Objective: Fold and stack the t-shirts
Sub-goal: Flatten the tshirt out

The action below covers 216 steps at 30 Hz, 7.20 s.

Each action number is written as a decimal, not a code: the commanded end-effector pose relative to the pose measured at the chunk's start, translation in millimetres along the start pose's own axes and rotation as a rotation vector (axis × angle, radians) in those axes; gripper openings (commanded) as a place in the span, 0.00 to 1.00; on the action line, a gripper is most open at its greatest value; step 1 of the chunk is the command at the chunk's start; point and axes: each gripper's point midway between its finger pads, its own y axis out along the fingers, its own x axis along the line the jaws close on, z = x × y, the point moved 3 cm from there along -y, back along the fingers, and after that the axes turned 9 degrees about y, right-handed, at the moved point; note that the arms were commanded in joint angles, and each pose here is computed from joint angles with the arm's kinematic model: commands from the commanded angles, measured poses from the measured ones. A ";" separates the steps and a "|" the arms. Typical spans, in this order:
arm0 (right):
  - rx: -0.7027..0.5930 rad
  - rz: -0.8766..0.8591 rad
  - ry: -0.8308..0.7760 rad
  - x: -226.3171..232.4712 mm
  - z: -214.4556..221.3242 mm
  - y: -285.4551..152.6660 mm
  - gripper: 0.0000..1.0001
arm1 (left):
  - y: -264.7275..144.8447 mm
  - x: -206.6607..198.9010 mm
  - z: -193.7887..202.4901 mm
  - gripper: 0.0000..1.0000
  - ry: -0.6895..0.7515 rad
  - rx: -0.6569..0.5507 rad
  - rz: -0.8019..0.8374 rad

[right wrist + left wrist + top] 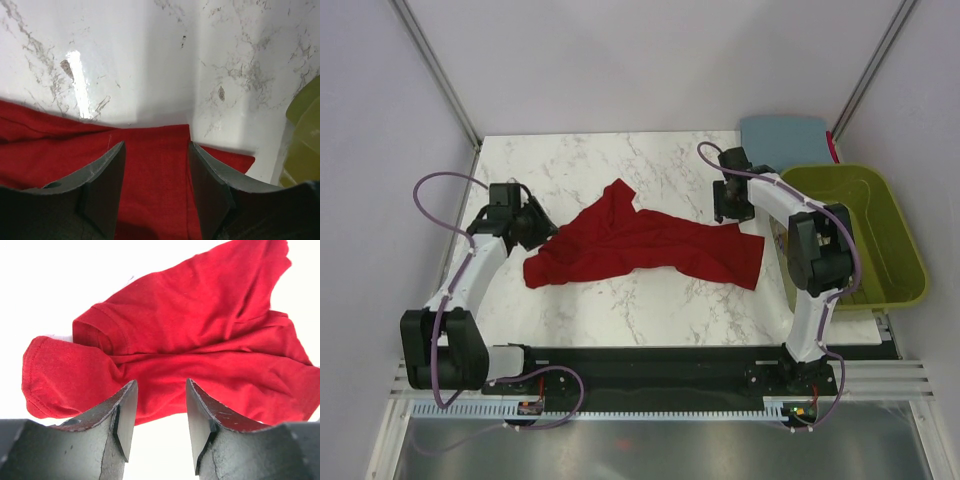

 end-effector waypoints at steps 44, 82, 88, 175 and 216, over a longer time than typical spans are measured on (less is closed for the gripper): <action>-0.066 0.031 0.095 -13.9 -18.2 -5.1 0.29 | 0.5 74.2 45.4 0.58 -0.357 0.144 -0.133; -0.559 -0.287 0.274 -19.3 -71.2 -268.6 0.00 | -121.6 -4.9 -86.7 0.02 -0.274 -0.365 0.192; -0.674 -0.357 0.337 -38.1 -47.6 -331.3 0.00 | -203.7 -17.2 -91.1 0.02 -0.187 -0.581 0.205; -0.360 -0.438 0.217 -6.6 80.0 -108.9 0.00 | 115.9 22.1 -44.0 0.49 0.186 0.108 -0.115; -0.201 -0.097 0.283 -53.5 103.6 -104.7 0.00 | -24.9 24.3 26.7 0.02 -0.117 0.033 -0.064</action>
